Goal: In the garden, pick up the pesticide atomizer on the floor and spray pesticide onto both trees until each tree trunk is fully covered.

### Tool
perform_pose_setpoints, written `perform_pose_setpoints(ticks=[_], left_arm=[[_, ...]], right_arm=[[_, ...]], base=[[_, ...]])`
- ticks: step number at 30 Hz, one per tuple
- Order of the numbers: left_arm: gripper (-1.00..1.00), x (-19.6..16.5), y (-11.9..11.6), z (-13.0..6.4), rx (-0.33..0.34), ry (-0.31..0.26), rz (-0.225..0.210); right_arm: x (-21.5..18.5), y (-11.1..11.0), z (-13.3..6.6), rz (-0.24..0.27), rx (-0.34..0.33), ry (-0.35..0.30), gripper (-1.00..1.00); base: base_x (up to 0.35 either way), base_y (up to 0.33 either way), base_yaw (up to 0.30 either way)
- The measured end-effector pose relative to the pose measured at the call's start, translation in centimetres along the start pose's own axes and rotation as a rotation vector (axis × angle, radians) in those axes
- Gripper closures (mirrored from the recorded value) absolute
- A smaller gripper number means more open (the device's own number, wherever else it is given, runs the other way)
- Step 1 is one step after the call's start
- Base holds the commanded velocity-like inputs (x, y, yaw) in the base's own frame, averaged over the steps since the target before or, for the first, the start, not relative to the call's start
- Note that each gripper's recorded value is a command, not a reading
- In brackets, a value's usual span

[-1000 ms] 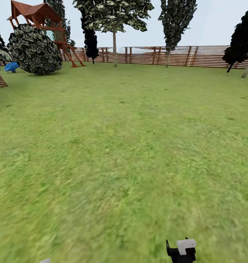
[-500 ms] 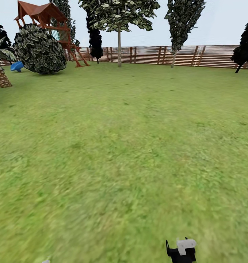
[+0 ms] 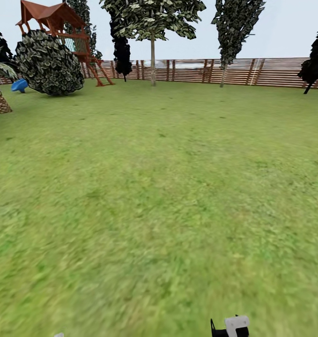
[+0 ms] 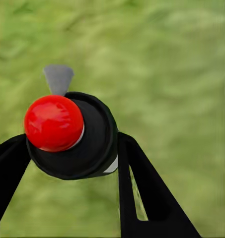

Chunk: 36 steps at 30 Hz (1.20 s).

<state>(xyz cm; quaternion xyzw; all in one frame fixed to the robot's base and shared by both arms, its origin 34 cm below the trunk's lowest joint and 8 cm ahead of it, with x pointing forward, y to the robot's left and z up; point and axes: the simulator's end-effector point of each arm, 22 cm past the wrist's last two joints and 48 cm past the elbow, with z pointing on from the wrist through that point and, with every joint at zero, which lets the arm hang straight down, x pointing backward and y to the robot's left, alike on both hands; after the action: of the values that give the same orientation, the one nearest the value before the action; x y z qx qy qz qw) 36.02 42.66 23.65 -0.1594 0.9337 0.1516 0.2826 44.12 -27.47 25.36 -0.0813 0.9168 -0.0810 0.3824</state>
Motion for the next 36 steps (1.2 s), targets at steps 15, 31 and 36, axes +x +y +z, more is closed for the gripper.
perform_pose_setpoints(ticks=[15, 31, 36], left_arm=[[1.00, -0.01, -0.02, 0.01, 0.000, 0.000, 0.000], [1.00, 0.01, 0.00, 0.00, 0.000, 0.000, 0.000], [1.00, 0.06, -0.07, -0.02, 0.001, 0.001, 0.001]], right_arm=[[0.07, -0.12, 0.00, 0.000, 0.002, 0.002, -1.00], [0.06, -0.13, 0.00, 0.000, 0.002, 0.002, -1.00], [0.07, -0.13, 0.00, 0.001, 0.002, 0.002, -1.00]], base=[[0.339, 0.000, 0.000], [0.339, 0.000, 0.000], [0.339, 0.000, 0.000]])
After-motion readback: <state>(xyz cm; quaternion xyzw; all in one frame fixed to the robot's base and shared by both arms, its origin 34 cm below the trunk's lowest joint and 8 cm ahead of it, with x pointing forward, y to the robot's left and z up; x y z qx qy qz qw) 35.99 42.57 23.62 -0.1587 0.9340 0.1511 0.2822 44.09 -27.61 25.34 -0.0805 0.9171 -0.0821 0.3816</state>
